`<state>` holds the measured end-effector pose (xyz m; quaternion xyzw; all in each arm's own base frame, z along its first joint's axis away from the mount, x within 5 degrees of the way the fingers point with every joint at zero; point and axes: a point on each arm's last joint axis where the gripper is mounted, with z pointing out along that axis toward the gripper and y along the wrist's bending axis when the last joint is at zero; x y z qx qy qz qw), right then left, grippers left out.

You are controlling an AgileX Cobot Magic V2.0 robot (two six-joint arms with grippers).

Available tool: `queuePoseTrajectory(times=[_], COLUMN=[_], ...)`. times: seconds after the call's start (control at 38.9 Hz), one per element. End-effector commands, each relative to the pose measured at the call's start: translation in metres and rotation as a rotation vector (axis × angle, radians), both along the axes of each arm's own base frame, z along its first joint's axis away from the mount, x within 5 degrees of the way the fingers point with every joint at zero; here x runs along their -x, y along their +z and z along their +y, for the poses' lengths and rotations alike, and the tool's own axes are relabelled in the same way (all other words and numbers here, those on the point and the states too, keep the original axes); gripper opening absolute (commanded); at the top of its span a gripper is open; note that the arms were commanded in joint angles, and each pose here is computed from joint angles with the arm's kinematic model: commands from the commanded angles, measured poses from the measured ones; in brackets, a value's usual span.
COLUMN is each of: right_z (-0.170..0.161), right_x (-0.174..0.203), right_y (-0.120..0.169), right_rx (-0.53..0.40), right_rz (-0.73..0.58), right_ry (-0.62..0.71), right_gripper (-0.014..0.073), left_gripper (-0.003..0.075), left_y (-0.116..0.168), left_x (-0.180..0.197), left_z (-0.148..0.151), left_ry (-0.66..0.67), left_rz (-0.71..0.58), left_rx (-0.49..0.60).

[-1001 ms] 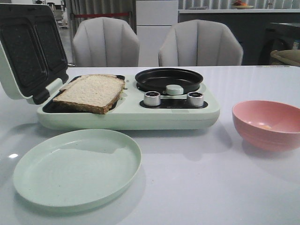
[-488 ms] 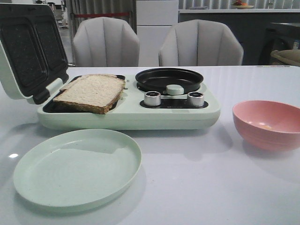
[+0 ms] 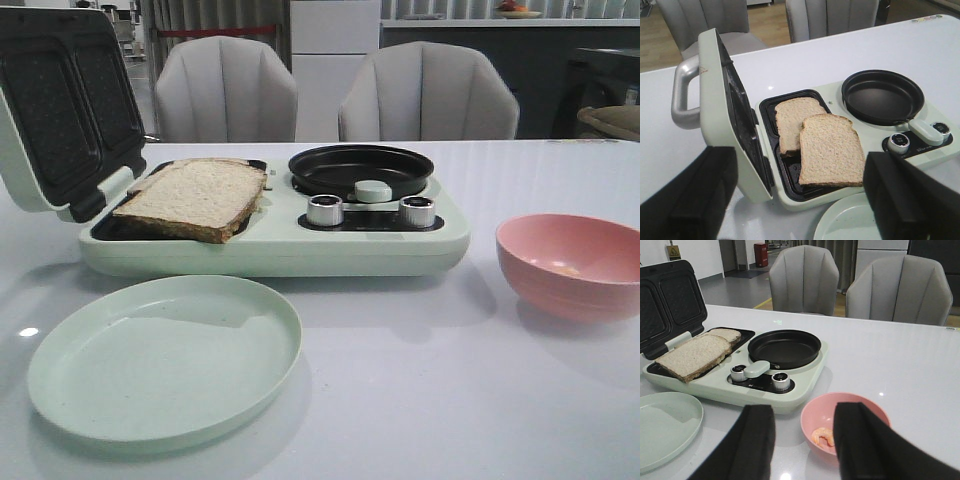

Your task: Make breakfast with bread and shrimp

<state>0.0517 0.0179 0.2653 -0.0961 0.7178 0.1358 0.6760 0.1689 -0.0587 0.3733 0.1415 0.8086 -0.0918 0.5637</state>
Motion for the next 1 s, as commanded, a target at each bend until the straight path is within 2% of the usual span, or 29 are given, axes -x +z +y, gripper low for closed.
queuePoseTrajectory(times=[0.0,0.18,0.51,0.77,0.98], right_z=[-0.001,-0.001,-0.001,-0.001,-0.001], right_x=[0.001,0.001,0.001,0.001,0.001], right_y=[0.017,0.017,0.017,0.017,0.017], right_rx=[-0.031,-0.031,-0.031,-0.031,-0.031], right_rz=[-0.102,-0.102,-0.102,-0.102,-0.102], right_ry=[-0.007,-0.007,-0.007,-0.007,-0.007], right_gripper=[0.0395,0.0395,0.0395,0.0395,0.0395], left_gripper=[0.0562,0.0562,0.0562,0.0562,0.0562], left_y=[0.026,0.037,0.03,0.029,0.025], left_x=[-0.02,-0.06,-0.13,-0.152,-0.162], left_z=[-0.005,0.002,0.022,0.035,0.055], left_ry=[0.014,0.105,0.23,0.282,0.354], left_rz=[-0.093,-0.074,0.036,0.054,0.081], left_rx=[0.056,0.081,0.091,0.144,0.265])
